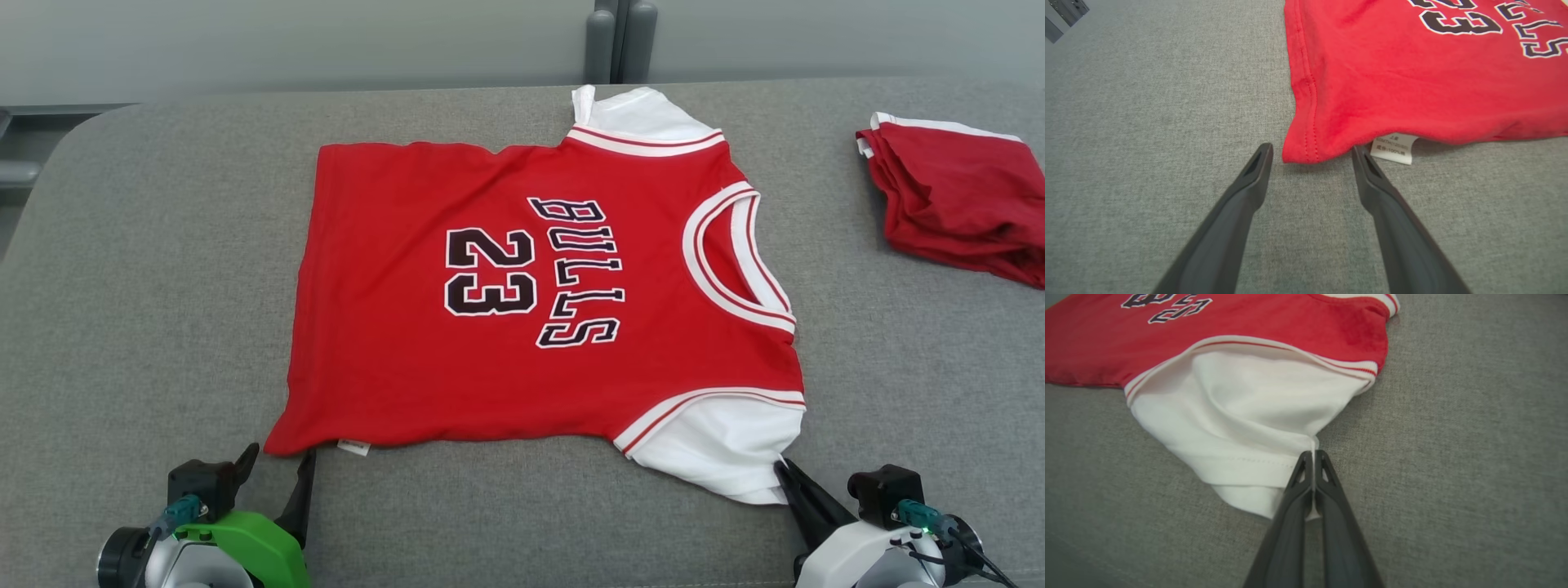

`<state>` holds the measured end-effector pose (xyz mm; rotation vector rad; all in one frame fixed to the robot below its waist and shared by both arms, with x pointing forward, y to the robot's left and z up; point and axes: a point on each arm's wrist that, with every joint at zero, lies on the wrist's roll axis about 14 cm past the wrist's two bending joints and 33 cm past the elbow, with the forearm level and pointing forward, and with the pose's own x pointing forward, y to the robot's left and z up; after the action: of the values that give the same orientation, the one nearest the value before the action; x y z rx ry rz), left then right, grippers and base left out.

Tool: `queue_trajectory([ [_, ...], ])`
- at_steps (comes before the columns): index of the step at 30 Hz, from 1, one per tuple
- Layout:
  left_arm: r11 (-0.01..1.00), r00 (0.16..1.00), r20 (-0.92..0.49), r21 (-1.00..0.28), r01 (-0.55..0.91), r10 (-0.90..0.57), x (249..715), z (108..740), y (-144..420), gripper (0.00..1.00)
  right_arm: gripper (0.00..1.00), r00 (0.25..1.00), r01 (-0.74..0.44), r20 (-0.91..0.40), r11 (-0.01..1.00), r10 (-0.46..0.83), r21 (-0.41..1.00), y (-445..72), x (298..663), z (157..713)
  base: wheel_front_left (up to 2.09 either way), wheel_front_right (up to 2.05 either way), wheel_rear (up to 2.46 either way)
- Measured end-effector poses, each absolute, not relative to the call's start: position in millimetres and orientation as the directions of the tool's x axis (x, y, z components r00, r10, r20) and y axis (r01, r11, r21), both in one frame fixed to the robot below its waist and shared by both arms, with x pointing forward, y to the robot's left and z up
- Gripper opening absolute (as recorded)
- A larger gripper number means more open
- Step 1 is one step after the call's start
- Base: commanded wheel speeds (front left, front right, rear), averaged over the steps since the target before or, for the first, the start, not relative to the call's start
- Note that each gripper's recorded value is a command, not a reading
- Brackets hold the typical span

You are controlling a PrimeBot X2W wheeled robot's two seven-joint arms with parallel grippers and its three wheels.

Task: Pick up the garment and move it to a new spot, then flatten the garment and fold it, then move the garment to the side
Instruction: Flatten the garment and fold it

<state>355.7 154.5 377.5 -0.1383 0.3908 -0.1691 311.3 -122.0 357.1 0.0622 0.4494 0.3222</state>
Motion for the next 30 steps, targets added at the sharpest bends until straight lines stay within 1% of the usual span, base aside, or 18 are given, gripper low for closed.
queue_trajectory([
  [9,0.977,0.893,-0.406,-0.166,0.137,-0.194,355,366,153,1.00,0.00,0.853,-0.278,-0.423,0.952,0.305,0.127,-127,313,355,0.00,0.00,0.00],
  [22,0.977,0.908,-0.370,-0.148,0.152,-0.197,367,375,152,1.00,0.00,0.850,-0.278,-0.430,0.952,0.306,0.127,-128,313,353,0.00,0.00,0.00],
  [23,0.977,0.908,-0.370,-0.147,0.154,-0.198,367,375,152,0.97,0.00,0.850,-0.278,-0.429,0.952,0.306,0.126,-128,313,353,0.00,0.00,0.00],
  [24,0.977,0.908,-0.370,-0.147,0.155,-0.199,367,375,151,0.89,0.00,0.850,-0.279,-0.429,0.952,0.306,0.126,-128,313,353,0.00,0.00,0.00],
  [26,0.976,0.905,-0.375,-0.147,0.158,-0.203,366,373,150,0.81,0.00,0.850,-0.279,-0.429,0.952,0.306,0.126,-128,313,353,0.00,0.00,0.00],
  [27,0.976,0.904,-0.376,-0.146,0.160,-0.204,365,372,149,0.49,0.00,0.850,-0.279,-0.429,0.952,0.306,0.126,-128,313,353,0.00,0.00,0.00],
  [28,0.976,0.904,-0.376,-0.147,0.160,-0.205,365,372,149,0.49,0.00,0.850,-0.279,-0.429,0.952,0.306,0.126,-128,313,353,0.00,0.00,0.00],
  [29,0.976,0.902,-0.380,-0.147,0.161,-0.206,364,371,149,0.44,0.00,0.850,-0.279,-0.429,0.952,0.306,0.127,-128,313,353,0.00,0.00,0.00],
  [30,0.976,0.900,-0.383,-0.147,0.162,-0.207,363,370,148,0.40,0.00,0.850,-0.279,-0.428,0.952,0.307,0.129,-128,314,353,0.00,0.00,0.00],
])
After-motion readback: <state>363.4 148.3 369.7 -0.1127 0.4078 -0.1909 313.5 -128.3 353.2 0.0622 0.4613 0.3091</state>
